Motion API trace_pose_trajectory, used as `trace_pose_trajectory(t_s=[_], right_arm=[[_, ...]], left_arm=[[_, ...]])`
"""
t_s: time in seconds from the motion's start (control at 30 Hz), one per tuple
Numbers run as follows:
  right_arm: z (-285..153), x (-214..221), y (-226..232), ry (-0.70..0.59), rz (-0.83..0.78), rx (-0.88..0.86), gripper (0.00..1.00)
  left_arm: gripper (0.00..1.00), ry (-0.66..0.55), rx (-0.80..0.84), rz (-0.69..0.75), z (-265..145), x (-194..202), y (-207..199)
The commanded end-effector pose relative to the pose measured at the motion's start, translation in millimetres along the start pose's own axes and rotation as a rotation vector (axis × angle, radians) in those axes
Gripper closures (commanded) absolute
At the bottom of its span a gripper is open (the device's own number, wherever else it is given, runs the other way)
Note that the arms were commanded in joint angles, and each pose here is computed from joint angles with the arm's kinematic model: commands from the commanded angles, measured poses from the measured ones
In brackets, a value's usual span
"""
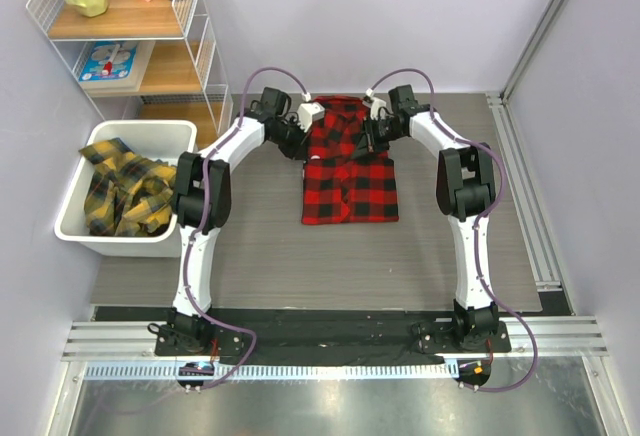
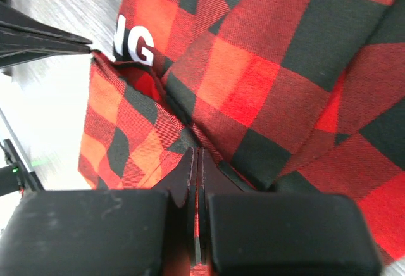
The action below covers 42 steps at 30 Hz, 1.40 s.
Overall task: Fold and stack the long sleeve shirts
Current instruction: Fold the shirt
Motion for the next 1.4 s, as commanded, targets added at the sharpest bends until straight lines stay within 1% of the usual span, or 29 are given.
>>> trace_pose_trajectory(t_s=[0.0, 0.03, 0.07, 0.13, 0.17, 0.23, 0.27, 0.33, 0.43, 0.5, 0.57, 0.7, 0.8, 0.83, 0.87, 0.9, 0.93, 0.97, 1.07, 1.1, 1.2, 1.37], right_arm=[[-27.7, -28.2, 9.8, -0.081, -0.090, 0.051, 0.99], [-27.0, -27.7, 8.7, -0.079, -0.088, 0.054, 0.99], [-26.4, -26.5, 6.7, -0.074, -0.107, 0.058, 0.99], [-22.4, -22.0, 2.3, -0.056, -0.096, 0.060, 0.99], [-21.9, -21.7, 1.7, -0.054, -0.097, 0.060, 0.99], [-20.5, -19.8, 2.5, -0.048, -0.095, 0.052, 0.99], [-20.2, -20.1, 2.6, -0.049, -0.093, 0.050, 0.99], [-20.5, -20.7, 4.3, -0.050, -0.092, 0.041, 0.99], [-24.2, -24.9, 8.2, -0.061, -0.101, 0.039, 0.99], [-26.4, -26.9, 10.5, -0.067, -0.106, 0.038, 0.99], [-27.9, -27.7, 11.9, -0.071, -0.109, 0.037, 0.99], [-27.1, -25.2, 9.9, -0.064, -0.105, 0.039, 0.99], [-27.3, -25.9, 11.2, -0.066, -0.103, 0.039, 0.98], [-28.9, -27.8, 12.2, -0.072, -0.094, 0.039, 0.97], [-33.5, -30.9, 14.2, -0.081, -0.095, 0.035, 0.89], [-37.5, -33.8, 15.7, -0.091, -0.071, 0.031, 0.83], [-47.1, -37.5, 11.1, -0.108, -0.035, 0.038, 0.79], [-59.1, -43.2, 12.5, -0.130, -0.023, 0.042, 0.70], [-89.2, -44.3, -6.4, -0.158, 0.043, 0.098, 0.61], [-99.6, -44.0, -9.5, -0.167, 0.049, 0.122, 0.54], [-114.2, -30.2, -30.5, -0.146, 0.078, 0.203, 0.46], [-107.6, -11.2, -47.9, -0.086, 0.114, 0.251, 0.46]], left_arm=[[1.00, -0.046, 0.019, 0.010, -7.3, -18.7, -3.9], [0.99, -0.042, 0.016, 0.003, -7.8, -19.0, -3.5], [0.88, -0.046, -0.002, -0.023, -11.0, -24.2, -2.3], [0.73, -0.032, -0.042, -0.107, -12.8, -23.9, -0.2], [0.64, -0.026, -0.064, -0.182, -14.1, -23.2, 0.0], [0.58, -0.039, -0.047, -0.240, -17.4, -24.6, -4.5], [0.56, -0.051, -0.022, -0.299, -17.0, -26.0, -10.4], [0.54, -0.052, -0.001, -0.351, -12.8, -21.5, -15.9], [0.54, -0.026, -0.004, -0.409, -4.9, -12.0, -21.1], [0.55, -0.008, -0.048, -0.467, -2.5, -4.4, -18.3], [0.56, -0.011, -0.063, -0.484, -1.5, -3.1, -17.0], [0.62, -0.028, -0.028, -0.513, 0.9, -6.4, -21.1], [0.72, -0.065, 0.000, -0.509, 0.1, -15.8, -23.8], [0.82, -0.073, -0.008, -0.513, -0.7, -17.9, -21.9], [0.87, -0.069, -0.007, -0.519, 1.1, -17.6, -22.8], [0.94, -0.067, -0.005, -0.523, 1.9, -16.7, -23.1], [0.98, -0.063, -0.012, -0.531, 2.1, -15.6, -22.7], [1.00, -0.060, -0.013, -0.535, 1.2, -14.4, -23.7], [1.00, -0.054, -0.022, -0.538, -0.5, -10.7, -24.1], [1.00, -0.053, -0.022, -0.539, -1.5, -10.3, -25.0], [1.00, -0.051, -0.027, -0.535, -1.4, -9.1, -24.6], [1.00, -0.050, -0.028, -0.519, -0.4, -10.3, -26.2]])
Point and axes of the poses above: each gripper's point midway between its finger pads, its own z axis out along the fingers, its own y axis along the line the jaws close on, x = y × z, the point moved 4 cm from there along -z, back along the fingers
